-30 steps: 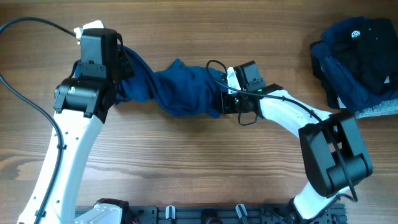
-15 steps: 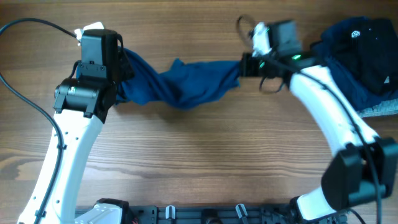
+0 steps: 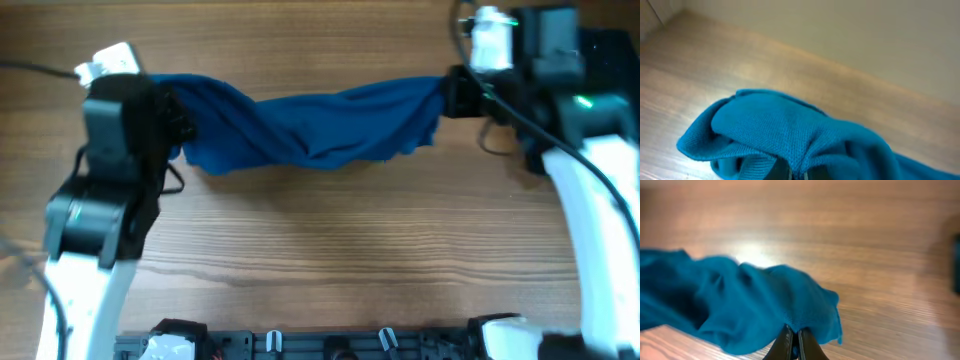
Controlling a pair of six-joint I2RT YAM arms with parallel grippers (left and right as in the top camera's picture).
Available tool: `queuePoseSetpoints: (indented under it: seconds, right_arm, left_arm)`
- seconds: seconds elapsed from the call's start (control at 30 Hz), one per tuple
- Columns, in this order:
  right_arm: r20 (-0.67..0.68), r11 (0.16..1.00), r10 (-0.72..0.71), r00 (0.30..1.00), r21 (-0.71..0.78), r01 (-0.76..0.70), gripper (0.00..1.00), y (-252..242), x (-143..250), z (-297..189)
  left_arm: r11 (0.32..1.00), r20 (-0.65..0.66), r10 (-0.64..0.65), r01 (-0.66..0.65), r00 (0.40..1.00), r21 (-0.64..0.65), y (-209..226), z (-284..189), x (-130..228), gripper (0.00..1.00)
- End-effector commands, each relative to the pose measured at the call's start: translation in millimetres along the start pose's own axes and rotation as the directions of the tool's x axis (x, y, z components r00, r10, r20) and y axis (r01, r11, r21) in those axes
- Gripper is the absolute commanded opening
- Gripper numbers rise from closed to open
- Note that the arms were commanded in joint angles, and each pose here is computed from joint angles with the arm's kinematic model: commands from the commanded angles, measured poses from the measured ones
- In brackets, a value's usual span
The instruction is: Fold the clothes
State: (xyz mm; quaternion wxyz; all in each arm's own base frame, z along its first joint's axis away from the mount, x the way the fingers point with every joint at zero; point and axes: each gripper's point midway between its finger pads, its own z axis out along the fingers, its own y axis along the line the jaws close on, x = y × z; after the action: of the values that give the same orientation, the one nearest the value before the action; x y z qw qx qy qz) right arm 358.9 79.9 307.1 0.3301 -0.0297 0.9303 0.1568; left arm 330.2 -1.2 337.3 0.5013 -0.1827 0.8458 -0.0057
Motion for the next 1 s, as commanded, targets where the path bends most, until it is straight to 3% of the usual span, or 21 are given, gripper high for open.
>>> queuePoseSetpoints:
  seconds: [0.0, 0.23, 0.5, 0.8, 0.97]
  right_arm:
    - [0.118, 0.997, 0.038, 0.992, 0.07, -0.046, 0.04, -22, -10, -52]
    - [0.028, 0.989, 0.079, 0.996, 0.122, -0.082, 0.04, -39, 24, -69]
    - [-0.004, 0.987, 0.097, 0.995, 0.129, -0.095, 0.04, -48, 20, -50]
    - [-0.215, 0.986, 0.133, 0.968, 0.128, -0.107, 0.04, -84, 25, 57]
    - [-0.214, 0.989, 0.128, 0.969, 0.102, -0.108, 0.04, -104, 14, 125]
  left_arm:
    - [0.998, 0.137, -0.039, 0.045, 0.99, -0.041, 20, -36, -27, 0.04]
    - [0.998, 0.168, -0.051, 0.058, 0.984, -0.033, 27, -56, -29, 0.04]
    - [0.997, 0.088, -0.022, 0.028, 0.996, -0.071, 28, -38, -14, 0.04]
    - [0.982, -0.152, 0.058, -0.084, 0.987, -0.168, 19, 44, 34, 0.04]
    - [0.97, -0.258, 0.081, -0.136, 0.963, -0.202, 17, 84, 62, 0.04]
